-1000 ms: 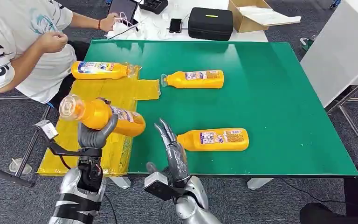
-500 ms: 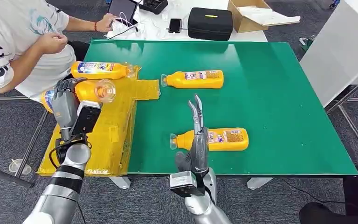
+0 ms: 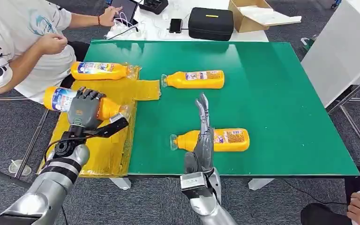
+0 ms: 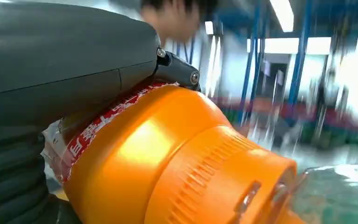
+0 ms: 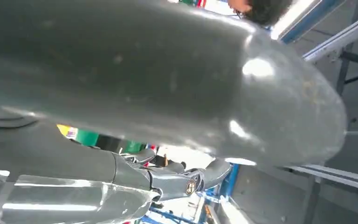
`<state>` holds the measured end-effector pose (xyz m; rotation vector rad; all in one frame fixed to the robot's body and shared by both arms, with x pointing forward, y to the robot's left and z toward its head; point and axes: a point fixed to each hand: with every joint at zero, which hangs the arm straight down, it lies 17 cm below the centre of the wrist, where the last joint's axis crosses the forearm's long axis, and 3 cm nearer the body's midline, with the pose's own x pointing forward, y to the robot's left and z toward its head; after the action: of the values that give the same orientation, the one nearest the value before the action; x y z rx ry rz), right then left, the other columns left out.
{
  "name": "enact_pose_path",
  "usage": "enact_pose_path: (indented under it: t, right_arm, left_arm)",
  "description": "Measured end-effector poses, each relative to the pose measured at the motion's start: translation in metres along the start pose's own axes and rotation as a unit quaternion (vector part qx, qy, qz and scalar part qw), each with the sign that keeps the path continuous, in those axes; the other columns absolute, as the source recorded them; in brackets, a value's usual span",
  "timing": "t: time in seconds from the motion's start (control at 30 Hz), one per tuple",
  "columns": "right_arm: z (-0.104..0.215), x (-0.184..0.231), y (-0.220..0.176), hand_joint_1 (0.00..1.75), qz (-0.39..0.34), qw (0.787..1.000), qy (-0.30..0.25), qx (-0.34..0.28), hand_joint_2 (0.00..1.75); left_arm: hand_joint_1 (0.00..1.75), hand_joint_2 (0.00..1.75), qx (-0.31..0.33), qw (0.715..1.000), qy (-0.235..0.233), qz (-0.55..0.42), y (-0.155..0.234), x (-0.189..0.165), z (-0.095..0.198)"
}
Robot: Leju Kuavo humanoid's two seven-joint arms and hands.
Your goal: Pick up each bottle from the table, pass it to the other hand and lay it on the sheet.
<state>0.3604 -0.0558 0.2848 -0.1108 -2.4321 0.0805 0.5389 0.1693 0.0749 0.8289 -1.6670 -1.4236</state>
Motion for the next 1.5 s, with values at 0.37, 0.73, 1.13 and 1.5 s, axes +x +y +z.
enact_pose_path:
  t: [0.37, 0.73, 1.13, 1.5]
  right_arm:
    - [0.009, -0.009, 0.012, 0.00, -0.017, 0.999, 0.014, 0.030, 0.00]
    - [0.018, -0.019, 0.022, 0.00, -0.017, 0.998, 0.030, 0.049, 0.00]
    - [0.026, -0.027, 0.034, 0.00, -0.038, 0.996, 0.049, 0.069, 0.00]
    - [0.028, -0.037, 0.036, 0.00, -0.042, 0.994, 0.062, 0.074, 0.00]
  left_arm:
    - [1.75, 1.75, -0.145, 0.987, 0.033, 0.057, -0.068, -0.029, 0.042]
    - [1.75, 1.75, -0.176, 0.979, 0.040, 0.100, -0.082, -0.031, 0.054]
    - [0.00, 0.00, -0.212, 0.971, 0.022, 0.111, -0.095, -0.025, 0.065]
    - [0.00, 0.00, -0.254, 0.958, 0.013, 0.135, -0.104, -0.022, 0.074]
